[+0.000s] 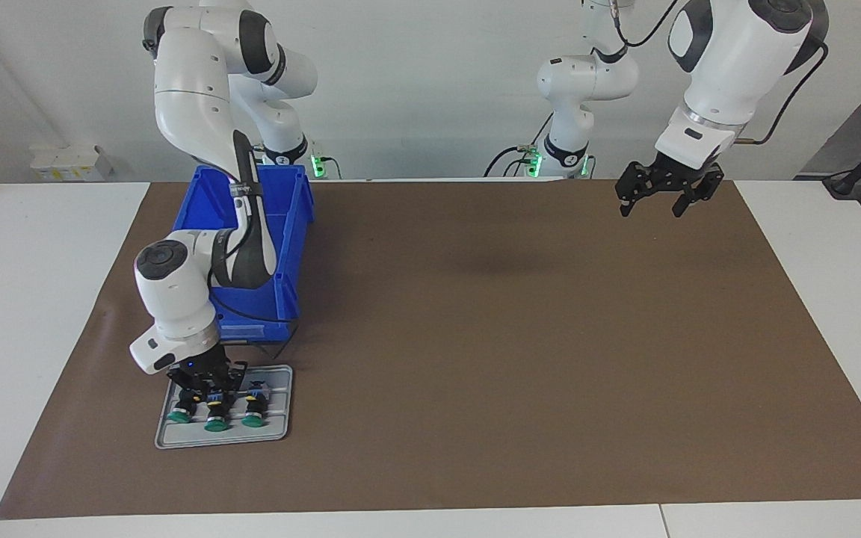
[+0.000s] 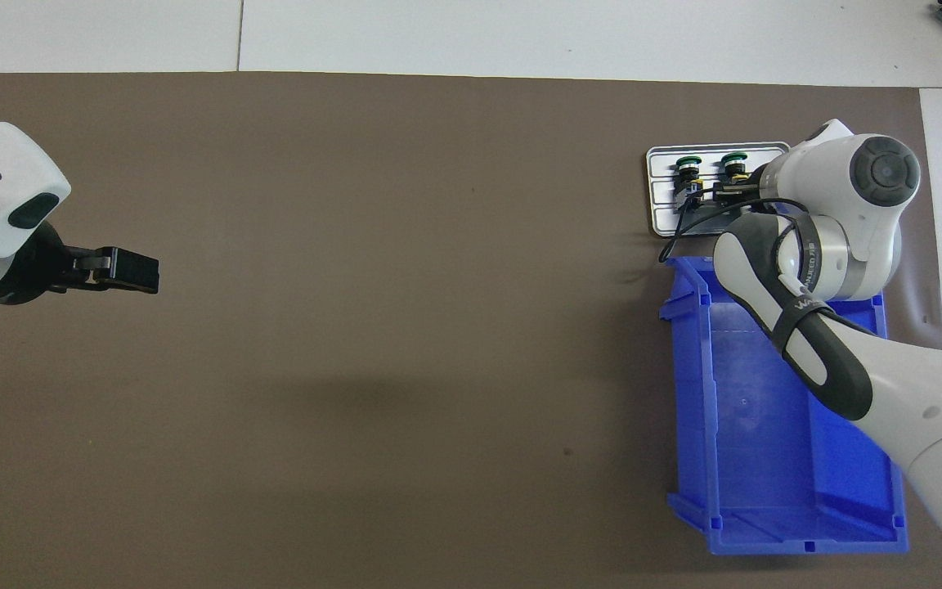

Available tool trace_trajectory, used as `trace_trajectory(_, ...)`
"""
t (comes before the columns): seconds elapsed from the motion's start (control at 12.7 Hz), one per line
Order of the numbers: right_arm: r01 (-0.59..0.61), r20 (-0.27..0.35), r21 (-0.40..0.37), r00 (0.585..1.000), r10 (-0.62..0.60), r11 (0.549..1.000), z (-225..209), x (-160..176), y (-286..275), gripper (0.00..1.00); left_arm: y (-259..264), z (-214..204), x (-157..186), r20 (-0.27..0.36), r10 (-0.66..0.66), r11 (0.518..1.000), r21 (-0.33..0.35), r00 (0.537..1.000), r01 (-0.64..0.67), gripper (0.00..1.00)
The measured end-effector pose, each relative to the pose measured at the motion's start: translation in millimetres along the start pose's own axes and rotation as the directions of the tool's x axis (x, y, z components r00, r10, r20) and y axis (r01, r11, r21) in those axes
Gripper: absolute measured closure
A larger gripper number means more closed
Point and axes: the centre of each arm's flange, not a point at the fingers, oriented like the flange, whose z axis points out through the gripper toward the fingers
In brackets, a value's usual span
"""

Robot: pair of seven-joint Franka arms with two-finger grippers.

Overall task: Place and press button with both arms
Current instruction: 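Reach the right gripper to the metal tray and grasp a green-capped button, then carry the button with the right gripper to the table center and release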

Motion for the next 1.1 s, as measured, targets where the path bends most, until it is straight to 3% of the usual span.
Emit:
trace_trajectory(0.31,0.007,-0.01,0.005,1.0,-0.007,1.0,-34,25,-12,0.67,0,0,0,0.0,0.0,1.0,0.0,1.0,0.0,0.0)
trace_trajectory(0.63,-0.221,0.068,-0.001,0.973,0.221,0.975,-135,60,-28,0.67,0,0,0,0.0,0.0,1.0,0.0,1.0,0.0,0.0)
trace_trajectory(0.87,-0.515,0.072,0.006,0.855,0.514,0.857,-186,58,-82,0.67,0,0,0,0.0,0.0,1.0,0.0,1.0,0.0,0.0)
trace_trajectory(1.1,-0.753,0.101,-0.01,0.654,0.75,0.658,-203,36,-183,0.67,0,0,0,0.0,0.0,1.0,0.0,1.0,0.0,0.0)
